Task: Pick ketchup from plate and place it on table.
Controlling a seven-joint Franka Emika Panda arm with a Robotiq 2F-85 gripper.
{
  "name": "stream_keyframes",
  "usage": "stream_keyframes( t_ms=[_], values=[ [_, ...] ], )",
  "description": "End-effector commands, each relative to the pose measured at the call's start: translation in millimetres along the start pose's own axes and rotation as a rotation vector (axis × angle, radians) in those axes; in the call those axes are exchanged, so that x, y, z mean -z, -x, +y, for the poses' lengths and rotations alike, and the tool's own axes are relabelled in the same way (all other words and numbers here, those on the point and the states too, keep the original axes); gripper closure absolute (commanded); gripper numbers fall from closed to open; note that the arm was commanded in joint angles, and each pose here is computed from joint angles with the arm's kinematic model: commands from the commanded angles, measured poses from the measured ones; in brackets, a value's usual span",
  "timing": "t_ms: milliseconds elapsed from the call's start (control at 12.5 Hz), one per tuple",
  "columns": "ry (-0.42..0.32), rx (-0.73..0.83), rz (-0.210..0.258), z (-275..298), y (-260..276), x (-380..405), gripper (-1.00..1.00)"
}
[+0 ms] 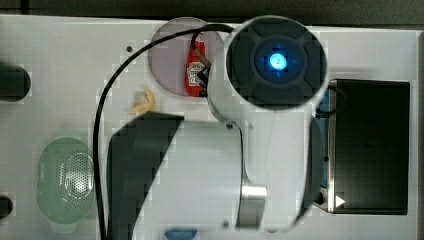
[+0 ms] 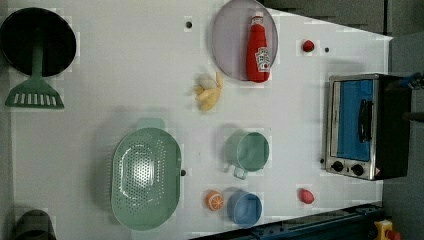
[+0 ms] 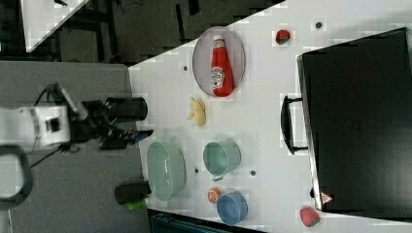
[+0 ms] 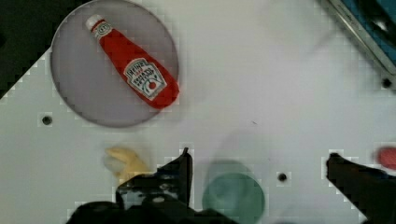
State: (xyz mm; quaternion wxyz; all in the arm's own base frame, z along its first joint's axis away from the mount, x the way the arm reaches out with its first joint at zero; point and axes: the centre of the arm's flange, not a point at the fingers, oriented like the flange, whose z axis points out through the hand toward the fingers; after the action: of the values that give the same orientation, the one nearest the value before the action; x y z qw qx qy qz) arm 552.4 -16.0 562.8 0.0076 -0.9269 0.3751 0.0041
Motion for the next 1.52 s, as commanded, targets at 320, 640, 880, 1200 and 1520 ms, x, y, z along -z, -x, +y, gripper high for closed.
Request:
stream_keyframes(
  t_ms=[320,640,880,1200,1520],
  values=[
    [0.049,0.291,-0.128,-67.6,-11.6,-149.3,-1.0],
    [0.0,0.533,-0.096,-94.4,-30.3,-220.6,-1.0],
    [0.002,0.72,-0.037,-109.6,-44.1,-266.1,-1.0],
    [0.005,0.777,-0.018,-129.9,-51.4,-318.9,-1.0],
    [-0.008,0.789,-0.018,-152.7,-59.0,-358.7,-1.0]
  ],
)
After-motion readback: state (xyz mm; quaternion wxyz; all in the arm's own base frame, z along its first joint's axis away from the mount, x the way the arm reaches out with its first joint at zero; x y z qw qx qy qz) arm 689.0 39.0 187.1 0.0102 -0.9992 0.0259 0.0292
